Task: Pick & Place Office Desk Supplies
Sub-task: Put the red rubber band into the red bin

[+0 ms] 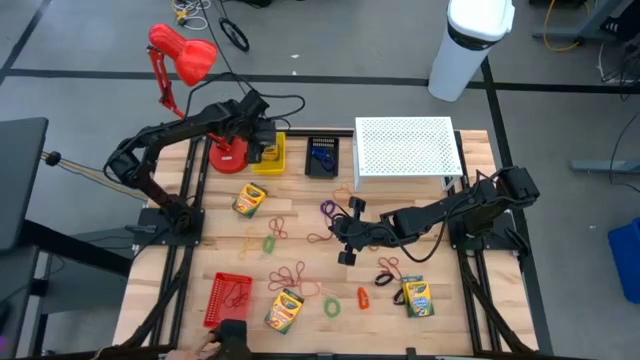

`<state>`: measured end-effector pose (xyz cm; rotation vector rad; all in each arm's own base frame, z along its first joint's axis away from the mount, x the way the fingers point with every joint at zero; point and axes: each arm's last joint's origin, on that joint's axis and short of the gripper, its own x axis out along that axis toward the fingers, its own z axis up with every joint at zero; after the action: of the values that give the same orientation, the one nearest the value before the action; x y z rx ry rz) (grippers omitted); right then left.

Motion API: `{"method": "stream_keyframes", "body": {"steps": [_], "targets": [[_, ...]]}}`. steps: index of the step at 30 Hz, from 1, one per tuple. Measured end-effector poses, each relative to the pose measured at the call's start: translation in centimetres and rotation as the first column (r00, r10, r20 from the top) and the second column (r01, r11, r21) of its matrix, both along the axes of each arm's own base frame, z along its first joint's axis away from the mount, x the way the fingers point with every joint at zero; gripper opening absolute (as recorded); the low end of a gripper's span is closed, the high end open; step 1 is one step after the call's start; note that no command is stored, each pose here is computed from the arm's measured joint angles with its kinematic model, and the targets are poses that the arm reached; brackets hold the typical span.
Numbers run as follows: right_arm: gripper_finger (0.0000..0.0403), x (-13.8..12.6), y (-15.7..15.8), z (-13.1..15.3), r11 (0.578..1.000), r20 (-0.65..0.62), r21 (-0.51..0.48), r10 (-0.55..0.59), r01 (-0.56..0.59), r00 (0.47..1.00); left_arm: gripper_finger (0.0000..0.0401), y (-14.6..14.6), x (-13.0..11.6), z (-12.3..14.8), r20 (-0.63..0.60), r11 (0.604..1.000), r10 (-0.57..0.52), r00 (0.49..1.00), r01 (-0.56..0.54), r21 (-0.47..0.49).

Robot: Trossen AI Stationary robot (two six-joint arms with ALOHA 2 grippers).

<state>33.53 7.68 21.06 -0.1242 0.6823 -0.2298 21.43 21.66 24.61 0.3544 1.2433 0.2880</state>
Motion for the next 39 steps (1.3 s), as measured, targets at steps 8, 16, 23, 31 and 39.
{"method": "stream_keyframes", "body": {"steps": [8, 16, 23, 31, 39], "targets": [[0.0019, 0.0, 0.0, 0.0, 1.000, 0.000, 0.000, 0.000, 0.000, 1.000, 0.0213, -2.7, -0.1, 2.3, 0.043, 1.000, -0.014, 0.999, 0.013, 0.012], [0.0019, 0.0, 0.0, 0.0, 1.000, 0.000, 0.000, 0.000, 0.000, 1.000, 0.0099, -4.6, -0.2, -0.3, 0.070, 0.983, 0.119, 0.990, -0.108, -0.146], [0.0019, 0.0, 0.0, 0.0, 1.000, 0.002, -0.006, 0.005, -0.005, 1.000, 0.0009, -3.8, -0.5, -3.2, 0.117, 0.983, 0.177, 0.977, -0.171, -0.064], [0.0019, 0.0, 0.0, 0.0, 1.000, 0.003, -0.005, 0.005, -0.005, 1.000, 0.0008, -3.9, -0.1, -3.5, 0.152, 0.977, 0.190, 0.970, -0.171, -0.126], [0.0019, 0.6, -0.3, -0.8, 0.994, 0.031, 0.075, -0.080, 0.078, 0.996, 0.0007, -7.4, 1.5, -2.8, 0.421, 0.984, 0.168, 0.891, -0.125, -0.127]]}}
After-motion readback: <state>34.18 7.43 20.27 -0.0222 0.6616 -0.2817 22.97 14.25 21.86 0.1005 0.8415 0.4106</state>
